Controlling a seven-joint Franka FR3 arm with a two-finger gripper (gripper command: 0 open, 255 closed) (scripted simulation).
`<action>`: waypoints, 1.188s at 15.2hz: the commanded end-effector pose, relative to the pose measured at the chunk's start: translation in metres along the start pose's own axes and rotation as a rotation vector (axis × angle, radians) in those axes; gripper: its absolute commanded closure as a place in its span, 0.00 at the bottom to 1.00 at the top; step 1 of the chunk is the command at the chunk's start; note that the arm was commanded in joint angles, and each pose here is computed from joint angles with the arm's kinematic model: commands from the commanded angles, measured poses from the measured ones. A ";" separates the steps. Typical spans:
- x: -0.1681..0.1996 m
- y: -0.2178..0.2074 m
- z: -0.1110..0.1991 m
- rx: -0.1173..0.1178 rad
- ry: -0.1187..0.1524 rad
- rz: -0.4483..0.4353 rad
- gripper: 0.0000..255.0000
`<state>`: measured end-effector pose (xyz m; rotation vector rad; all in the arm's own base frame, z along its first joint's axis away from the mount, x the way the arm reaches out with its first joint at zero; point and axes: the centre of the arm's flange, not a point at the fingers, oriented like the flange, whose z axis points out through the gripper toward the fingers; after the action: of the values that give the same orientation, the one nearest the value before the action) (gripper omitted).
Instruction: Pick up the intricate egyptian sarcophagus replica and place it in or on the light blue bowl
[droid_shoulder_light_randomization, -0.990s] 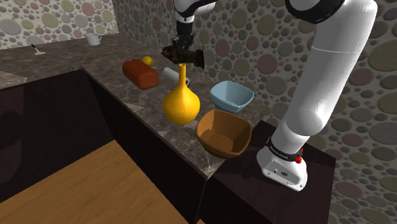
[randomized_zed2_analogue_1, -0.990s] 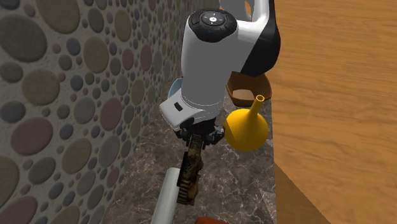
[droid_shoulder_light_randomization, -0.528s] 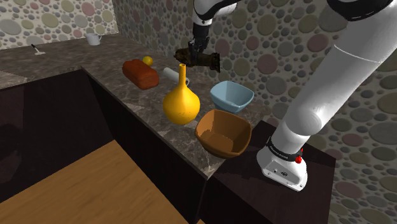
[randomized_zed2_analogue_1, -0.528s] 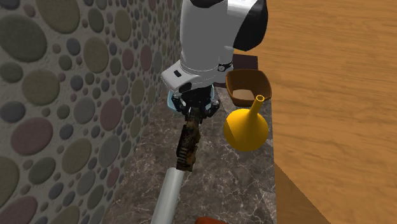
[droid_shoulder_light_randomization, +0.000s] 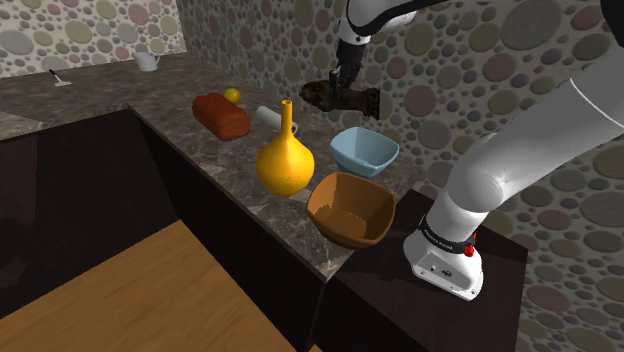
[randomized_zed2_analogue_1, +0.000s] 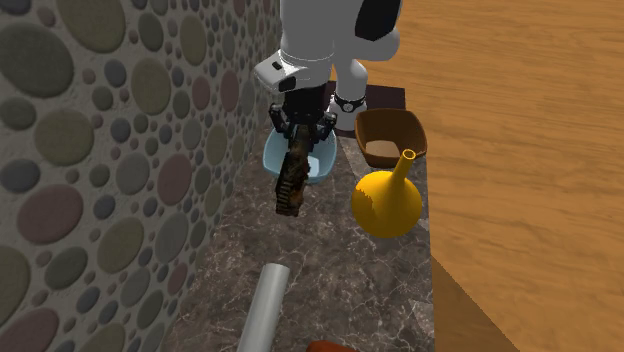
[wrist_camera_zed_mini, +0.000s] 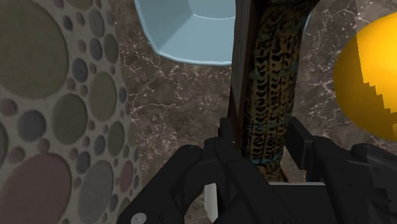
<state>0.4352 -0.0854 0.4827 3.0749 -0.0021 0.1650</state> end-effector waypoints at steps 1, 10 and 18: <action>-0.026 0.005 -0.005 0.000 0.001 0.000 1.00; -0.131 0.031 -0.016 0.000 0.001 0.000 1.00; -0.135 0.029 0.026 0.000 0.001 0.000 1.00</action>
<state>0.3036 -0.1154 0.4498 3.0757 -0.0018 0.1642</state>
